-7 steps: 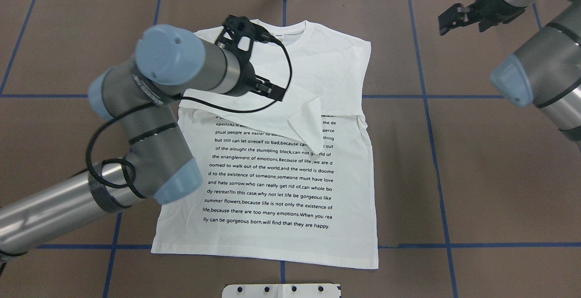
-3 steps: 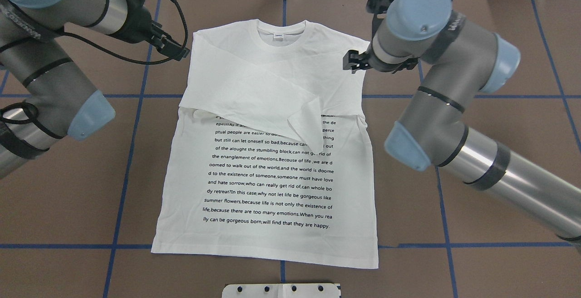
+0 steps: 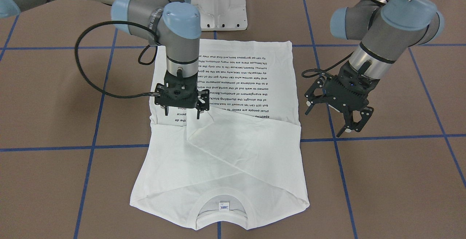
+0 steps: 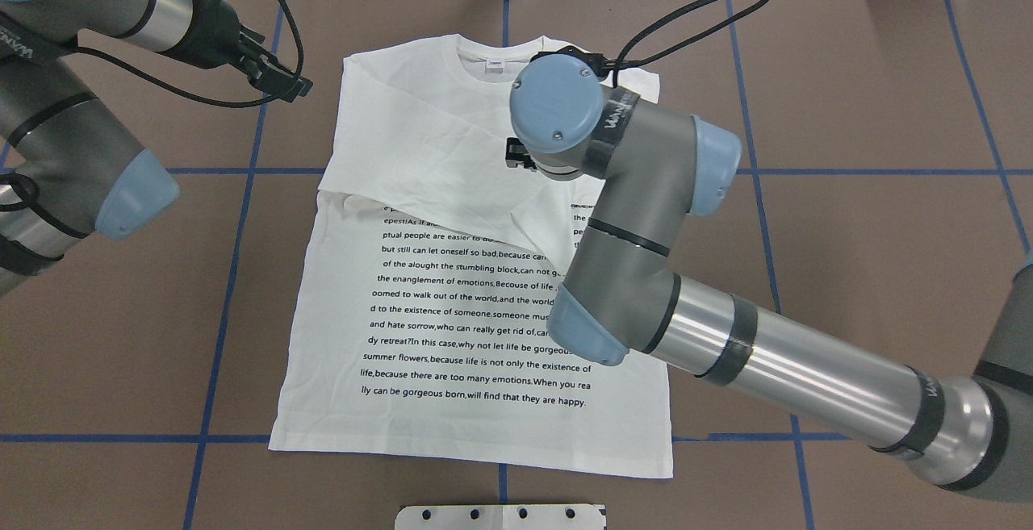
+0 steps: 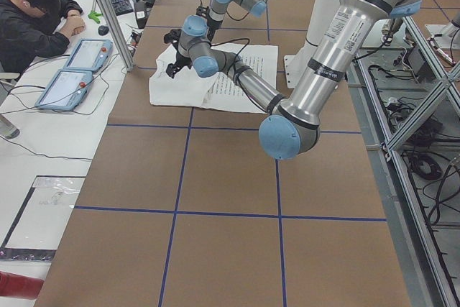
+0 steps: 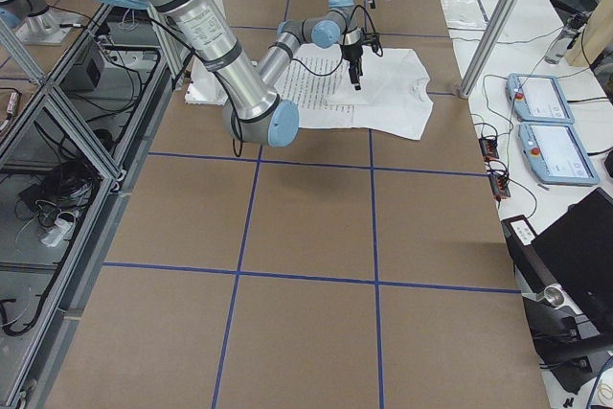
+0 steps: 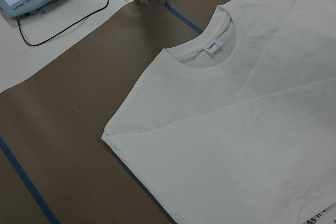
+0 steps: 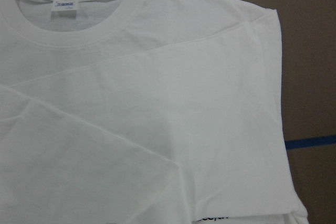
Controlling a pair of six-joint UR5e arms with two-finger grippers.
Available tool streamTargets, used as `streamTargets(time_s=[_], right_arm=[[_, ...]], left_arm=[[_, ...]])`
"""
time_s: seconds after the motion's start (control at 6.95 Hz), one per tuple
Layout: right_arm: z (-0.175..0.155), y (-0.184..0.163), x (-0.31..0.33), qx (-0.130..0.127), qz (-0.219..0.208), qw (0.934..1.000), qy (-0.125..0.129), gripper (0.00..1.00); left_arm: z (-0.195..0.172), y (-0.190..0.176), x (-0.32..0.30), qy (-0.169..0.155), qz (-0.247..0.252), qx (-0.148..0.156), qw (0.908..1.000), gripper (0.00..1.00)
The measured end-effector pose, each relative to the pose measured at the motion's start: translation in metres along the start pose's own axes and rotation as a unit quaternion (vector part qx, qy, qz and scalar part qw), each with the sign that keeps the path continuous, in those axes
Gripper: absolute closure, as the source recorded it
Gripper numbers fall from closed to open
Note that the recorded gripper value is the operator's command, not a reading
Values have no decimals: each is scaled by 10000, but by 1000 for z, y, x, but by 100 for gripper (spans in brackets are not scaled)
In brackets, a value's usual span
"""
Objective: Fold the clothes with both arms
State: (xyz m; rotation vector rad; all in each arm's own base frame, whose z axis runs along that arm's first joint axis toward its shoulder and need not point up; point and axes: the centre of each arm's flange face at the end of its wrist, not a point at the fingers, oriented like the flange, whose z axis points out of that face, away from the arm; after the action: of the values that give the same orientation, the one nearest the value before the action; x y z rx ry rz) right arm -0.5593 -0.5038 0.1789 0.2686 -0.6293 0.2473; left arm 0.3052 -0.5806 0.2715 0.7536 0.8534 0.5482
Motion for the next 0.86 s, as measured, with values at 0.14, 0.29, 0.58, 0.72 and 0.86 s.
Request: streamTargets(time_s=[0.14,0.29,0.58,0.72,0.86], right_arm=[[11,6,-31,53,61,9999,76,21],[24,14,-51,107,65,9999,93,22],[41,36,-66,140,-8,9999,99,22],[46,45,-69,139,-51,9998,121,23],[51,52,-69,146,-88,9997,162,29]], left_arm=[[0,2,-1,-1,-16,-10,10000,0],[1,3,-1,-3,-39,-22,10000,0],[2,5,-2,-3,-65,-30,10000,0],[2,5,-2,-3,-71,-33,10000,0],[2,5,-2,-4,-77,-36,10000,0]])
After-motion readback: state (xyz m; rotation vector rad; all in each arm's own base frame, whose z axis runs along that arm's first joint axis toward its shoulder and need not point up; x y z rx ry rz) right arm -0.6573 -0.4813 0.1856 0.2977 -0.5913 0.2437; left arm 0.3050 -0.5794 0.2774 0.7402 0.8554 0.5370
